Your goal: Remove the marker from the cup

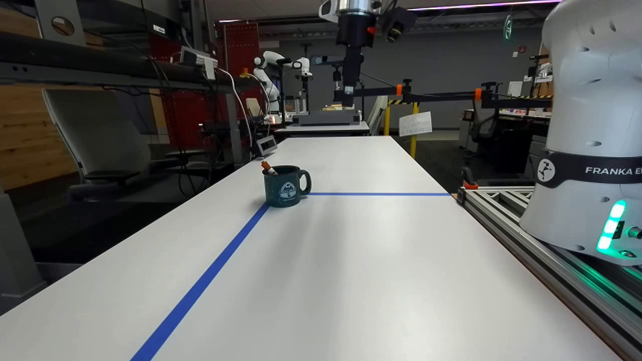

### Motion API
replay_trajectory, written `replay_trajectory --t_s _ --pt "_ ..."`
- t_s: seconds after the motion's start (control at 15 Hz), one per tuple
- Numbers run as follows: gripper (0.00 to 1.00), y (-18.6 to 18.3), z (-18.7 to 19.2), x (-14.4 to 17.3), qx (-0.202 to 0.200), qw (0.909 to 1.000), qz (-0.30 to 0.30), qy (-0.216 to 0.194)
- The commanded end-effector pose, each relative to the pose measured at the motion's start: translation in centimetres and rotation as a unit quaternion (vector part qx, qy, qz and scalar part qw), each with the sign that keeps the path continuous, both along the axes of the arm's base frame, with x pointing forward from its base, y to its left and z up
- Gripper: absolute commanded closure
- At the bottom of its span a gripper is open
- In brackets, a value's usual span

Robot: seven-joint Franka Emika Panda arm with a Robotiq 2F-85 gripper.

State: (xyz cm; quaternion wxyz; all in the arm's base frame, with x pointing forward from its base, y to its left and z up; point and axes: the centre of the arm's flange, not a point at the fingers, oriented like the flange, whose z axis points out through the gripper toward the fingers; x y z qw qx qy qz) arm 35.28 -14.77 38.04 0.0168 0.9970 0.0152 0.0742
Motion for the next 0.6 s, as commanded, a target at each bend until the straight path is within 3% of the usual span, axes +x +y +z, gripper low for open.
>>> replay_trajectory --t_s 0.0,0.27,0.53 --pt "0.00 -2.3 -2.5 3.6 -0.018 0.9989 0.039 -0.018" --pt "0.00 -4.4 -4.2 6.6 -0.039 0.9954 0.080 -0.036" --pt "0.00 -6.1 -6.1 9.3 -0.031 0.9937 0.088 -0.061"
